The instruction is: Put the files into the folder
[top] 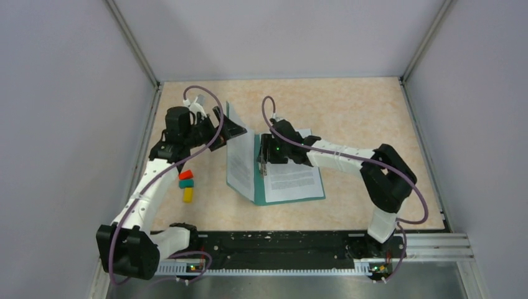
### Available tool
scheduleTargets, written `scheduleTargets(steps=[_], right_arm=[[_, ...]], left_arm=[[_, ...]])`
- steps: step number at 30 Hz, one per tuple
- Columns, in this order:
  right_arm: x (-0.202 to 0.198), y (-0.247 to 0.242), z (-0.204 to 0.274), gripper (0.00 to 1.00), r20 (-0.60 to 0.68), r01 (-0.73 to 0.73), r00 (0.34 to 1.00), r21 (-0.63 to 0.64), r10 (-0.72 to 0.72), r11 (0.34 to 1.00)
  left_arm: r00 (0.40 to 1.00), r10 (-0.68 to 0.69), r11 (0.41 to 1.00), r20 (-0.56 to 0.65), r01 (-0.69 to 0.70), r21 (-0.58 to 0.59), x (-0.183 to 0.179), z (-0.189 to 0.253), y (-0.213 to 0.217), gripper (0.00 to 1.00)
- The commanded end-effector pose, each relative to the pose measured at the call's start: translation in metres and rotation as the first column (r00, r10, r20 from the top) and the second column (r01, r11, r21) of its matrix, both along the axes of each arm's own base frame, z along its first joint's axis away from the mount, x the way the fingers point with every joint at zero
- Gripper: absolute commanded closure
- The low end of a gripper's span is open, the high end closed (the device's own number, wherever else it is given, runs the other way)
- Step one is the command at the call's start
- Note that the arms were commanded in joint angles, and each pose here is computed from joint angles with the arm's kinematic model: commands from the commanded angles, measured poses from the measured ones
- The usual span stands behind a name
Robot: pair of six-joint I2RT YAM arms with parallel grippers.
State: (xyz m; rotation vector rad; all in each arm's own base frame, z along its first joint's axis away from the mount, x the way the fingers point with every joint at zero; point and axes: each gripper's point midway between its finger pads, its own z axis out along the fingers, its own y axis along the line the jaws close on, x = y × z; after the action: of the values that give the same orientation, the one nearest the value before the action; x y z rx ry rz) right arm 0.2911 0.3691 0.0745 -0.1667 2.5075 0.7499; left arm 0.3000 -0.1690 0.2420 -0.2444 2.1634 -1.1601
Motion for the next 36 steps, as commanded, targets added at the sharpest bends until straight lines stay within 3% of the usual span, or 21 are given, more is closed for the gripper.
scheduleTargets(steps=[1, 8, 12, 18, 26, 36], right_arm=[[0.016, -0.024, 0.059, 0.44, 0.14, 0.047, 0.989, 0.024, -0.049, 0.999], [0.016, -0.089, 0.119, 0.4, 0.282, 0.166, 0.948, -0.036, -0.149, 0.985], [0.009, -0.129, 0.173, 0.34, 0.401, 0.251, 0.889, -0.024, -0.221, 0.968], [-0.006, -0.17, 0.215, 0.3, 0.489, 0.324, 0.827, -0.012, -0.277, 0.946], [-0.013, -0.194, 0.211, 0.23, 0.518, 0.375, 0.802, -0.051, -0.297, 0.926], [-0.014, -0.199, 0.148, 0.09, 0.457, 0.385, 0.843, -0.139, -0.286, 0.912]], left_arm=[[0.99, -0.045, 0.998, 0.137, 0.052, -0.047, 0.004, 0.046, -0.017, 0.02], [0.985, -0.095, 0.993, 0.147, 0.105, -0.06, 0.006, 0.046, -0.056, 0.02], [0.981, -0.114, 0.988, 0.159, 0.128, -0.083, 0.013, 0.042, -0.086, 0.02], [0.973, -0.194, 0.976, 0.124, 0.204, -0.078, 0.018, 0.018, -0.145, 0.02], [0.967, -0.254, 0.966, 0.028, 0.255, -0.05, 0.021, -0.048, -0.188, 0.02], [0.955, -0.284, 0.956, -0.086, 0.289, 0.049, 0.014, -0.114, -0.183, 0.02]])
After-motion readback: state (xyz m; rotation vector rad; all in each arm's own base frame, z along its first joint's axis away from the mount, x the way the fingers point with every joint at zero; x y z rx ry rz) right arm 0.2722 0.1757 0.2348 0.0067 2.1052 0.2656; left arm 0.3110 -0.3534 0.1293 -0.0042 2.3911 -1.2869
